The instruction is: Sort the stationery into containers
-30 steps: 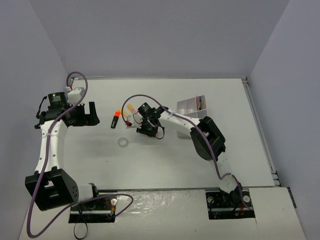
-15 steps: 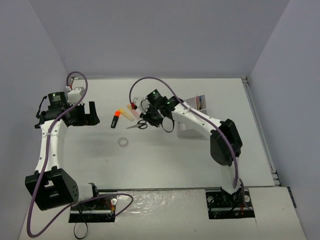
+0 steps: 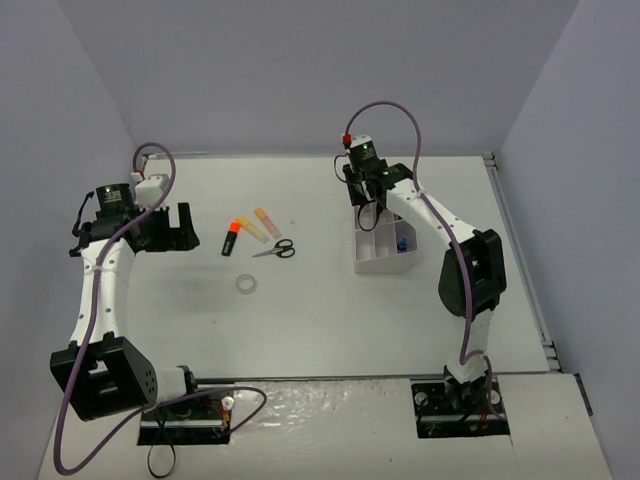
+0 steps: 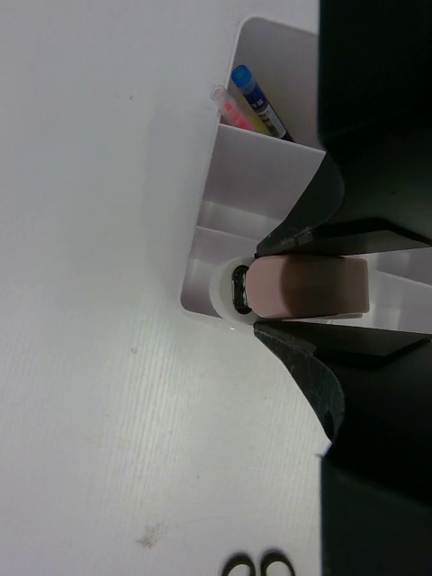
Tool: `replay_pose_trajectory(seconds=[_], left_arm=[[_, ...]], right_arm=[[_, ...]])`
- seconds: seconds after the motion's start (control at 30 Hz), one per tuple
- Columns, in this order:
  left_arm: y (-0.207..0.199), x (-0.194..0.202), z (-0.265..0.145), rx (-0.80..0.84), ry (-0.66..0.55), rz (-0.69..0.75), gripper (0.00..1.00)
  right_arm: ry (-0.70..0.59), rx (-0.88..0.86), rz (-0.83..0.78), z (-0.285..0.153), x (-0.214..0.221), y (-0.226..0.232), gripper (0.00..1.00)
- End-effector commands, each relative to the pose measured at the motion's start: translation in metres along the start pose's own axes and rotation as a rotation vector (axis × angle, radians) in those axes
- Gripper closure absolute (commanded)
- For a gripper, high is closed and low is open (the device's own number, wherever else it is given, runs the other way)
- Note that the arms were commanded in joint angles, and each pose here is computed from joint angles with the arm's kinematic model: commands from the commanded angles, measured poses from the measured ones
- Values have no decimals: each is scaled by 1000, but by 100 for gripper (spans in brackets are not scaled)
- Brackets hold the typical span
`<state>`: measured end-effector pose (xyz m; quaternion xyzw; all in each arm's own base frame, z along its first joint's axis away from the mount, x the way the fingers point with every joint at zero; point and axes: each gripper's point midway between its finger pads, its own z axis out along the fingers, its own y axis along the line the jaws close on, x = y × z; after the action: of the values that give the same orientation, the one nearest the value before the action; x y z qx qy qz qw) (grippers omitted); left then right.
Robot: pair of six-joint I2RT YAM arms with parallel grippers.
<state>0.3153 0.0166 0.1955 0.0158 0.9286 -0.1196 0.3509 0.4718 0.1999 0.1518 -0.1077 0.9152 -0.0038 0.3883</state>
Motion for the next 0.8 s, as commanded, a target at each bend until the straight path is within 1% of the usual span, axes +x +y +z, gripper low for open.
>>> replay_pose_trajectory(seconds=[0.0,0.07,0.2,0.3,0.47,0.57,0.6,0.63,0.77], left_arm=[[-2,-20,-12,1,-84,35,3],[-1,-21,-12,0,-85,33,3],[-1,-21,-12,1,-86,29,3],[-1,-20,-12,4,-84,27,3],[-1,-21,-13,2,-85,26,3],[-1,-22,-14,2,-88,29,3],[-2,-22,-13,3,-88,30,3],[-1,-22,-13,2,-86,28,3],[0,-22,-12,1,-85,27,3]], right_arm=[[-141,7,147,-2,-38,1,100],[-125,-5,160,4,-33,6,100],[-104,52,181,18,-14,-3,100],[-81,53,176,27,-1,-2,100],[-79,86,183,32,4,-6,100],[-86,114,187,32,5,-12,96],[-84,116,188,32,6,-12,94],[-84,115,190,32,7,-12,90],[-79,101,193,33,10,-8,69]])
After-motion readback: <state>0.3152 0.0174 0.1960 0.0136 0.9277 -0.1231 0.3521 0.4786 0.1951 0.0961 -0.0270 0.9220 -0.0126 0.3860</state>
